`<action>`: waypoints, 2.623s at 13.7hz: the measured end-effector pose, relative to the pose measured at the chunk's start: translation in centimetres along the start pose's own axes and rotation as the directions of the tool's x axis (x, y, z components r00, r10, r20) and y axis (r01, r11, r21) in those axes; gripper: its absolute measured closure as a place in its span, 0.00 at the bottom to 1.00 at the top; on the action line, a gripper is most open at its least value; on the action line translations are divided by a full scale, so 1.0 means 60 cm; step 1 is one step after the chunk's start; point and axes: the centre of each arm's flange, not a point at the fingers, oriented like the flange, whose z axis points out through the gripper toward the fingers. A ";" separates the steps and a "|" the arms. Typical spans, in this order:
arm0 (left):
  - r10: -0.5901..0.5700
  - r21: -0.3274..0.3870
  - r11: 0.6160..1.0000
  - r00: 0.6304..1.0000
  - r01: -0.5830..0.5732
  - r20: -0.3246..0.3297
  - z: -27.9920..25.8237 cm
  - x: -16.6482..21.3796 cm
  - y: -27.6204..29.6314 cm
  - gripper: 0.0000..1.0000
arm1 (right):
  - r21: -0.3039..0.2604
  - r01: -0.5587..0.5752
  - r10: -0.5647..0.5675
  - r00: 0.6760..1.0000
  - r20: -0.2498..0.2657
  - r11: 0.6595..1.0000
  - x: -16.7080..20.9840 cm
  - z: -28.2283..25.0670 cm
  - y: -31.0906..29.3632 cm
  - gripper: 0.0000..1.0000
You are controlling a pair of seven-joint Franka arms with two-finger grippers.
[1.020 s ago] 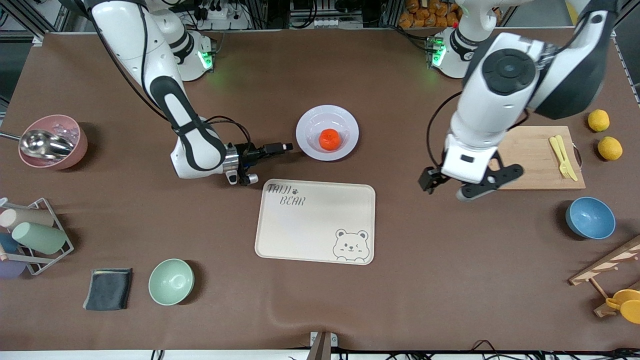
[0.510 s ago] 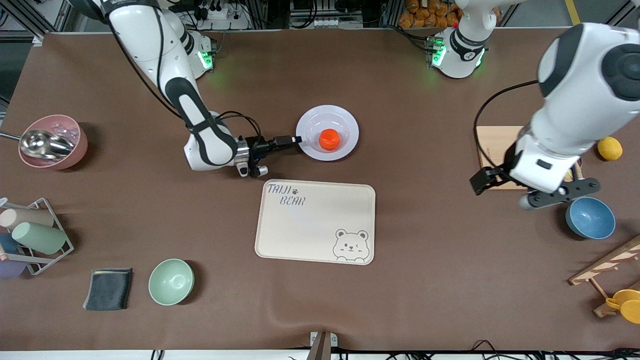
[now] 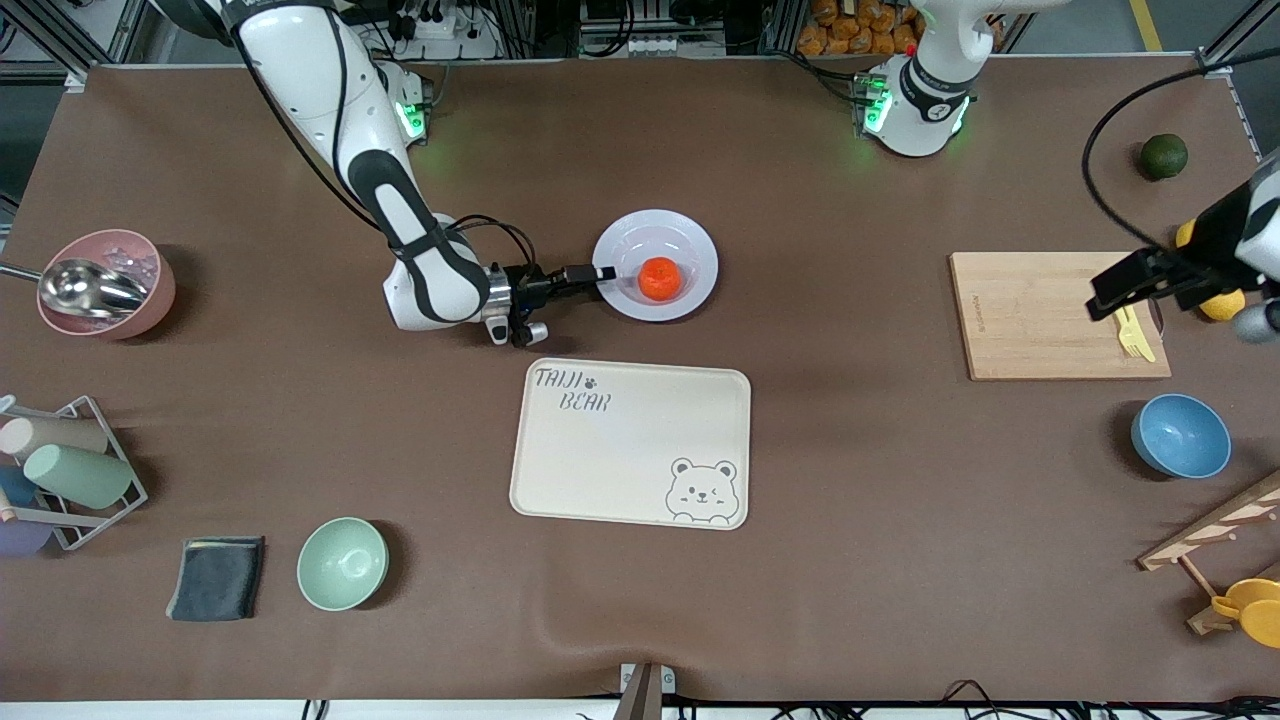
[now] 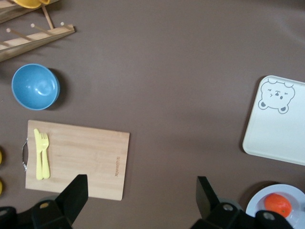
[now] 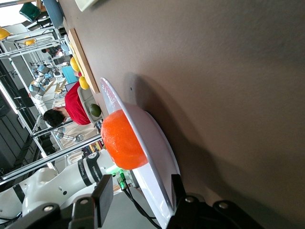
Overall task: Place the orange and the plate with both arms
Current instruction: 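Slide the plate with the right gripper onto the cream tray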
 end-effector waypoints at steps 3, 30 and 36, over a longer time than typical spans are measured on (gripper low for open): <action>-0.006 0.006 1.000 1.000 0.006 0.021 -0.009 -0.012 -0.016 0.00 | 0.000 0.001 -0.001 1.000 -0.001 1.000 0.000 -0.001 0.001 0.80; 0.023 0.013 1.000 0.998 -0.024 0.065 -0.008 -0.037 -0.051 0.00 | 0.201 0.044 0.030 0.935 -0.353 0.979 0.239 -0.197 -0.191 0.96; 0.025 0.014 1.000 0.997 -0.026 0.075 0.003 -0.035 -0.050 0.00 | 0.155 0.098 -0.034 0.928 -0.371 0.983 0.279 -0.181 -0.100 0.96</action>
